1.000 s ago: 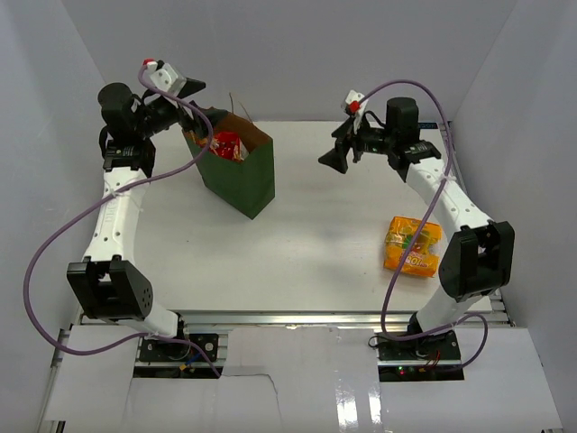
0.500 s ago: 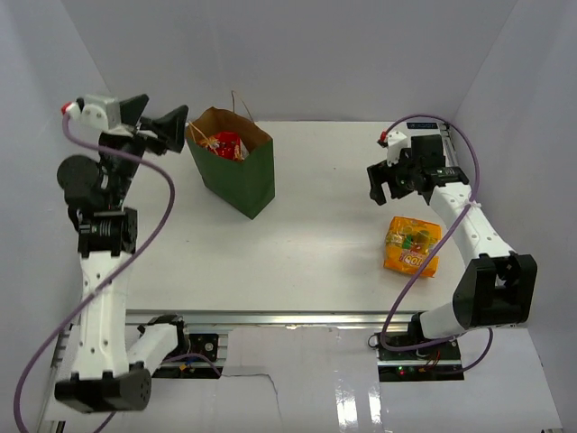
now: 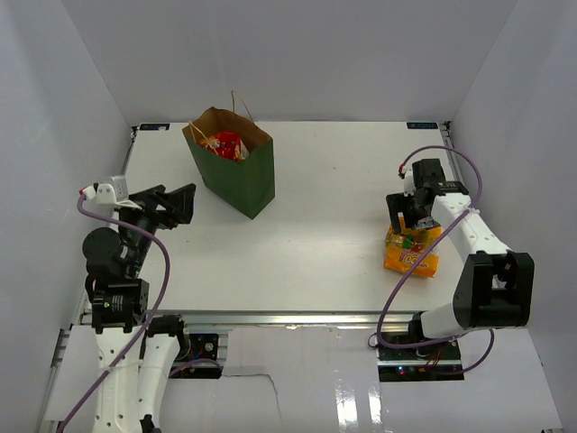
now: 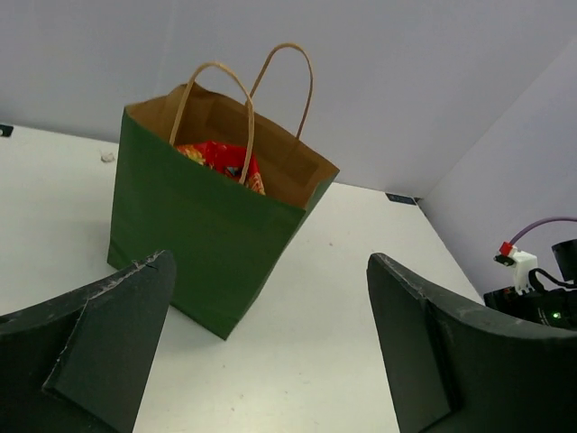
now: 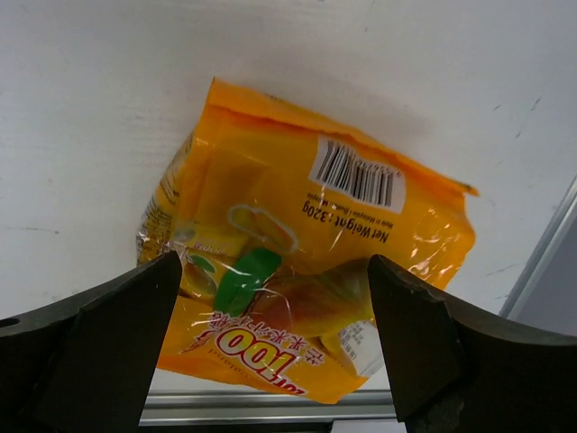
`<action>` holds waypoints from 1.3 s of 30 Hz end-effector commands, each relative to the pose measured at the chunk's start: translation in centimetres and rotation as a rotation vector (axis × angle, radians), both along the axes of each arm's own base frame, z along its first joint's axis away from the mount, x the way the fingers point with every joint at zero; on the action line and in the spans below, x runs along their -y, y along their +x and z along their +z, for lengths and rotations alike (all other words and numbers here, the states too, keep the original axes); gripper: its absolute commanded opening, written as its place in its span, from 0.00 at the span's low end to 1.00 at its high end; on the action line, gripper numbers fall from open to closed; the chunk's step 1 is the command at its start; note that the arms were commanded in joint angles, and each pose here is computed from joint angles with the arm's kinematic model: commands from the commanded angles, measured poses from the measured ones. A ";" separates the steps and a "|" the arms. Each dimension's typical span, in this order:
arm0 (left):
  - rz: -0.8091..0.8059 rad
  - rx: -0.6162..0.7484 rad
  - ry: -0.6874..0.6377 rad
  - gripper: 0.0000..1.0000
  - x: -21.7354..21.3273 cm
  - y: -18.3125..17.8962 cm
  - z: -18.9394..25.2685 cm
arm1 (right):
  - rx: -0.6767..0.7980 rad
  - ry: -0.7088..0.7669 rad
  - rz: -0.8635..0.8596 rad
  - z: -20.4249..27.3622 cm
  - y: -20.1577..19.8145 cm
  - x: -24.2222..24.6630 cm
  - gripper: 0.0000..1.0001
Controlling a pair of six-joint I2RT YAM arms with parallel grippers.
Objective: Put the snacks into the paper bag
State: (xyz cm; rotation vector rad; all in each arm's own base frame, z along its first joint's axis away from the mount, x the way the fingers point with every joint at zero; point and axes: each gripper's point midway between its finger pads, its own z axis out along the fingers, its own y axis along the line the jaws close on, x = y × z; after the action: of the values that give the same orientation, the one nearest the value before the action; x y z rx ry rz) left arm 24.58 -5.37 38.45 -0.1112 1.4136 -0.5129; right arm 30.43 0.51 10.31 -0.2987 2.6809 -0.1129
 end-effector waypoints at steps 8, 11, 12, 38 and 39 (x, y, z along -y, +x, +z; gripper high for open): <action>-0.023 -0.074 -0.071 0.98 0.5 -1.7 -2.5 | -0.225 0.149 -0.194 -5.3 -3.5 0.2 0.92; -0.039 -0.079 -0.075 0.98 0.8 -2.2 -2.7 | -0.245 0.156 -0.201 -7.3 -3.1 0.1 1.00; -0.041 -0.079 -0.074 0.98 0.9 -2.3 -2.8 | -0.244 0.156 -0.199 -7.6 -2.9 0.1 0.91; -0.083 -0.107 -0.105 0.98 1.6 -3.7 -3.9 | 0.227 0.987 0.874 8.6 0.7 -14.9 0.08; -0.086 -0.106 -0.106 0.98 1.7 -3.8 -3.9 | 0.233 1.006 0.892 9.3 0.8 -15.3 0.08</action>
State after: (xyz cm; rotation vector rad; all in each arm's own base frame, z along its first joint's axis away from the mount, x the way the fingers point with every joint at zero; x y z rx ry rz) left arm 20.64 -6.66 35.41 -0.1656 1.4658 -0.6348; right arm 30.98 12.93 13.49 -0.8870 2.1510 1.0989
